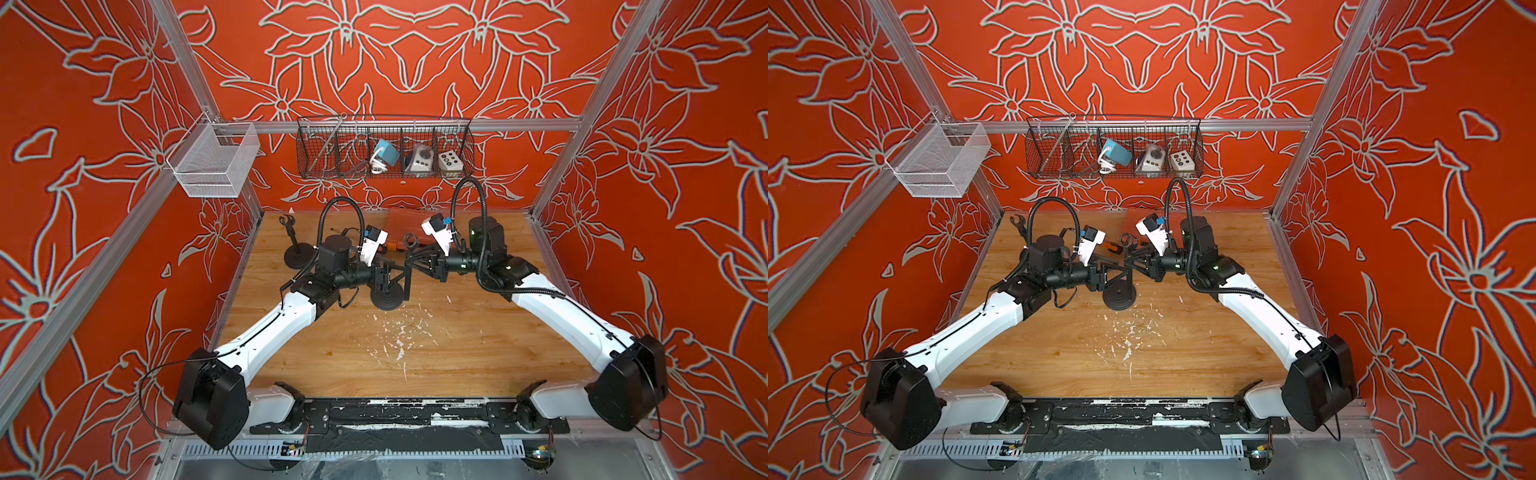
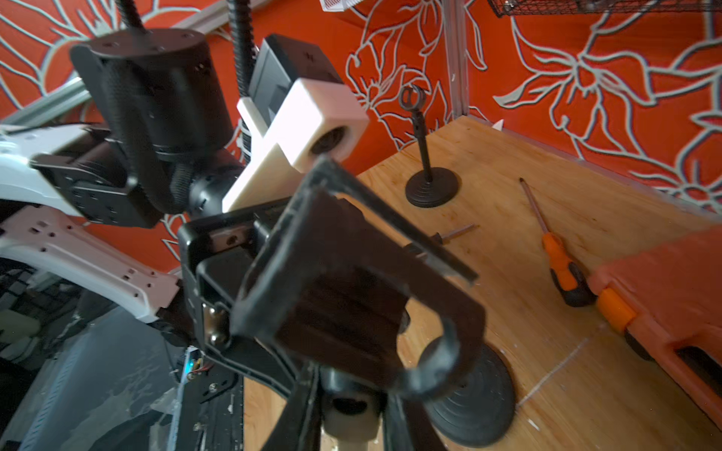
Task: Assemble a microphone stand
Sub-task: Pick up the microphone stand pole from the center of the board, then move the microphone stand base to the center of the board, then hold the microphone stand pole at the microphone stand base.
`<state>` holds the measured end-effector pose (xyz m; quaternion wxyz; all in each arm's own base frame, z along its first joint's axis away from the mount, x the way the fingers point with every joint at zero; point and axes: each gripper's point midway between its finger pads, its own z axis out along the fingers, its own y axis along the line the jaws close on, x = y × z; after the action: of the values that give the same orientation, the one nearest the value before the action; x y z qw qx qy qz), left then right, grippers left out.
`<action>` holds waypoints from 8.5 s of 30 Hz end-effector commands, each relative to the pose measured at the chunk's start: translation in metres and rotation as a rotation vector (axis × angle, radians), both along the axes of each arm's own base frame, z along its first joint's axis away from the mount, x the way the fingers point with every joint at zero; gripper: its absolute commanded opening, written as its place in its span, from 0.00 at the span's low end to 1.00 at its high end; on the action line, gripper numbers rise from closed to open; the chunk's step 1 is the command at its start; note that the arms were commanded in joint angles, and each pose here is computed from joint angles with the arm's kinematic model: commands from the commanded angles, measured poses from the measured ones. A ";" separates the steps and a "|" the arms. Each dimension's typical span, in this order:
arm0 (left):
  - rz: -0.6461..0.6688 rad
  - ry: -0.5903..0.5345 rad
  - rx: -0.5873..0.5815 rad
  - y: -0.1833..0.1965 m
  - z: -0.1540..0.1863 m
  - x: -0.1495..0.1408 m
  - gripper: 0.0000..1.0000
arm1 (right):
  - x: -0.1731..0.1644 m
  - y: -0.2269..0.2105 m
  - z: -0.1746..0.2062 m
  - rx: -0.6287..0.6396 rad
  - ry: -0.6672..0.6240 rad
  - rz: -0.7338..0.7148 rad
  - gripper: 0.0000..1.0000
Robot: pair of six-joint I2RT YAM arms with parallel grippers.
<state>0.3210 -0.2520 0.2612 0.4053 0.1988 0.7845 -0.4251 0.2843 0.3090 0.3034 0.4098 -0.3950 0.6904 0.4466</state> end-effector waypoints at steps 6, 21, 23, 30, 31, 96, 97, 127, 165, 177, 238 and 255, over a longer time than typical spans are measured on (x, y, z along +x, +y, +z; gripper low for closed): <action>0.357 0.208 0.135 0.057 -0.077 0.015 0.66 | 0.029 -0.009 -0.011 -0.037 -0.218 -0.129 0.00; 0.414 0.437 0.252 0.085 -0.166 0.032 0.75 | 0.050 -0.001 -0.044 0.012 -0.313 -0.177 0.00; 0.382 0.432 0.271 0.080 -0.172 0.036 0.75 | 0.050 0.001 -0.047 0.008 -0.306 -0.169 0.00; 0.307 0.481 0.360 0.068 -0.192 0.057 0.75 | 0.050 -0.006 -0.048 -0.013 -0.305 -0.203 0.00; 0.297 0.482 0.370 0.066 -0.194 0.058 0.75 | 0.050 -0.006 -0.048 -0.017 -0.308 -0.204 0.00; 0.223 0.344 0.385 0.049 -0.183 -0.040 0.72 | 0.020 0.008 -0.067 0.011 -0.363 -0.092 0.00; 0.238 0.340 0.398 0.052 -0.185 -0.039 0.73 | 0.019 0.009 -0.067 0.009 -0.364 -0.090 0.00; 0.377 0.170 0.386 0.091 -0.183 -0.053 0.70 | -0.013 0.052 -0.108 0.033 -0.327 -0.097 0.00; 0.336 0.086 0.401 0.088 -0.189 -0.052 0.74 | -0.028 0.056 -0.163 -0.046 -0.294 -0.102 0.00; 0.333 0.072 0.385 0.088 -0.186 -0.054 0.74 | -0.029 0.064 -0.144 -0.008 -0.290 -0.075 0.00; 0.270 0.061 0.327 0.075 -0.182 -0.058 0.74 | -0.028 0.061 -0.159 -0.021 -0.330 -0.133 0.00; 0.269 -0.271 0.233 0.069 -0.148 -0.055 0.66 | -0.021 0.044 -0.184 -0.133 -0.255 -0.266 0.00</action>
<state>0.2606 -0.1761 0.0968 0.4960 0.1702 0.8153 -0.2455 0.2560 0.3685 0.1632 0.5651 -0.3848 0.6454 0.3406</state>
